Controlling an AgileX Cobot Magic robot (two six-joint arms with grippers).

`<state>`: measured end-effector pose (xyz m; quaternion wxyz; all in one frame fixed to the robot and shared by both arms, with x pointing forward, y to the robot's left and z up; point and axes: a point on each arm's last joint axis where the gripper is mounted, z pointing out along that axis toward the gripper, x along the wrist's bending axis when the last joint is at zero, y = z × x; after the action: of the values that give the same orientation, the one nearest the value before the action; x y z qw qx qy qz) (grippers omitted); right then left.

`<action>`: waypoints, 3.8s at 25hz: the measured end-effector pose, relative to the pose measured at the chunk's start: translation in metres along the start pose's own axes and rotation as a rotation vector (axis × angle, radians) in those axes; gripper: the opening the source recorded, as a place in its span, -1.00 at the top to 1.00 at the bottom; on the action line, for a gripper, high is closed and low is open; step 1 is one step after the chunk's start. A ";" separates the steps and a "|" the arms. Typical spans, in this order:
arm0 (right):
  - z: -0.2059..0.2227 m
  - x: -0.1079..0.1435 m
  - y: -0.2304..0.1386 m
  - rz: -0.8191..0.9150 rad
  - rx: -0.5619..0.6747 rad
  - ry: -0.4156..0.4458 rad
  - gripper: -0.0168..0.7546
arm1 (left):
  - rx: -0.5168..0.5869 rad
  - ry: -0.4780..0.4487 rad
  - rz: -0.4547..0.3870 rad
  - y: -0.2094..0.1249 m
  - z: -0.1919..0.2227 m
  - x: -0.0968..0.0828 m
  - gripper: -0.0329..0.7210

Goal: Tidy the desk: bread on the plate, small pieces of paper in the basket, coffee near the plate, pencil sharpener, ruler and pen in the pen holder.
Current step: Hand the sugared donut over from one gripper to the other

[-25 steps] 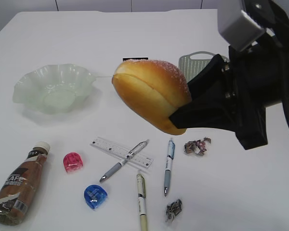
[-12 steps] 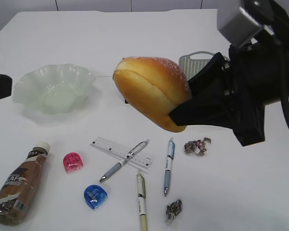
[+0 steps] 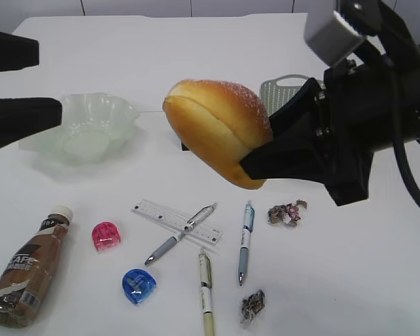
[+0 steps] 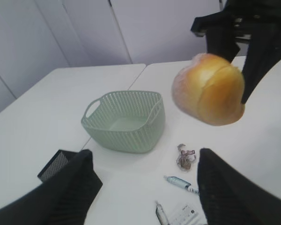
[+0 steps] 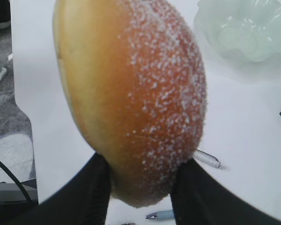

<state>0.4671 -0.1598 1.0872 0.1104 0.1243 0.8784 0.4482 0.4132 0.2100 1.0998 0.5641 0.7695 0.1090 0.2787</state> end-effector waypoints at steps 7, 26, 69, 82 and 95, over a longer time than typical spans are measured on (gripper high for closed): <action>0.004 -0.003 -0.002 0.014 0.003 0.000 0.23 | -0.060 -0.017 0.170 0.011 0.016 -0.013 -0.44; 0.004 -0.005 -0.008 -0.060 0.066 -0.022 0.23 | -0.099 -0.105 0.296 0.024 0.052 -0.014 -0.68; 0.015 -0.005 0.011 -0.207 0.073 0.028 0.23 | -0.039 -0.295 0.301 0.000 0.084 -0.031 -0.66; 0.017 -0.003 0.008 -0.221 0.099 0.072 0.23 | -0.019 -0.285 0.255 -0.007 0.092 -0.029 -0.64; 0.017 -0.002 0.008 -0.222 0.098 0.078 0.23 | 0.004 -0.308 0.271 -0.013 0.095 -0.030 -0.14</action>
<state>0.4755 -0.1426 1.0843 0.1191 0.0140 0.9112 0.3941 0.4427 0.1235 1.0589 0.5297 0.8119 -0.0826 0.2310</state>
